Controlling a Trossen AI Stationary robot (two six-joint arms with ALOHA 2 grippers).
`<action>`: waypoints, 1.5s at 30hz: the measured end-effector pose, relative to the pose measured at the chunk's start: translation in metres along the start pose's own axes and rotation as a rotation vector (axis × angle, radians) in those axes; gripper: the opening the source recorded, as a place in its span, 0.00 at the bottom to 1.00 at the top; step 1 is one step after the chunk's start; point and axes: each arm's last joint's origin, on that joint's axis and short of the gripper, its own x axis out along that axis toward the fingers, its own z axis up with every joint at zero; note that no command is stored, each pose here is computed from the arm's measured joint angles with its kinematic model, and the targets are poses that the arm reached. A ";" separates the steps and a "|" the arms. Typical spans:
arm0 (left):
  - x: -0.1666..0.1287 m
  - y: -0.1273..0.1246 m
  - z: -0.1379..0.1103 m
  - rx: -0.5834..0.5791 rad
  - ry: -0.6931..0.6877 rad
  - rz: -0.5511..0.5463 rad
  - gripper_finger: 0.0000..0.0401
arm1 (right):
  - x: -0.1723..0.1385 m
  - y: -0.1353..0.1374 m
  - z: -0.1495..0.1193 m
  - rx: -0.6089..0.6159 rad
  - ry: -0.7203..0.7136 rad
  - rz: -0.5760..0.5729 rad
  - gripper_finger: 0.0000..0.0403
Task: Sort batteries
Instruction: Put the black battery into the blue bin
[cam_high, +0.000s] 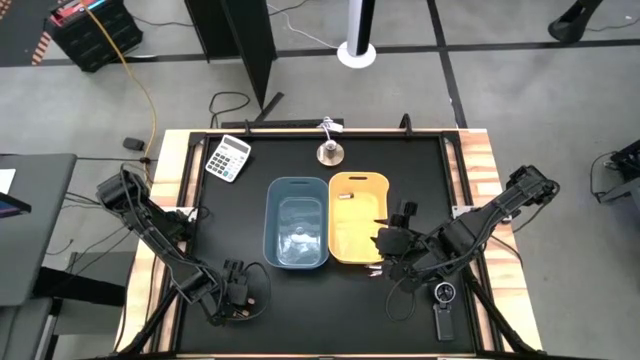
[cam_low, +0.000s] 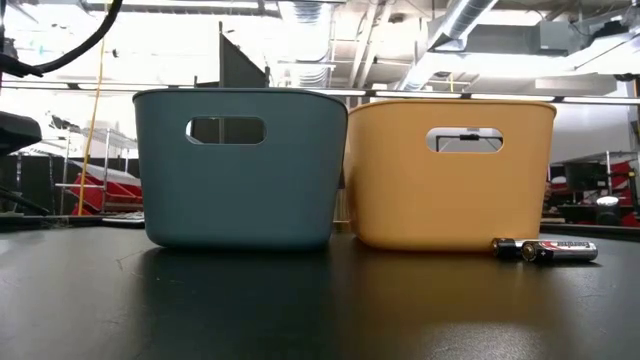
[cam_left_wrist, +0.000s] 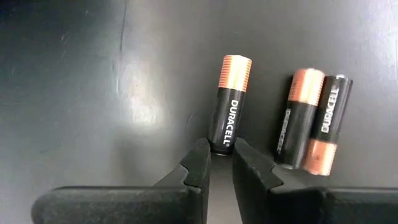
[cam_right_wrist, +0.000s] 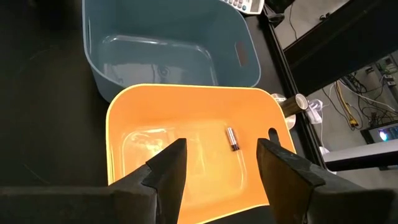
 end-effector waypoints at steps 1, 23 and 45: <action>-0.003 0.001 -0.001 0.001 -0.002 0.000 0.11 | 0.000 0.000 0.000 0.001 -0.001 0.000 0.52; -0.077 0.042 0.015 -0.088 -0.413 0.130 0.11 | 0.000 0.000 0.000 -0.001 0.000 0.000 0.52; -0.104 0.116 0.054 -0.171 -0.551 0.272 0.11 | 0.000 0.000 0.000 0.001 -0.003 0.002 0.52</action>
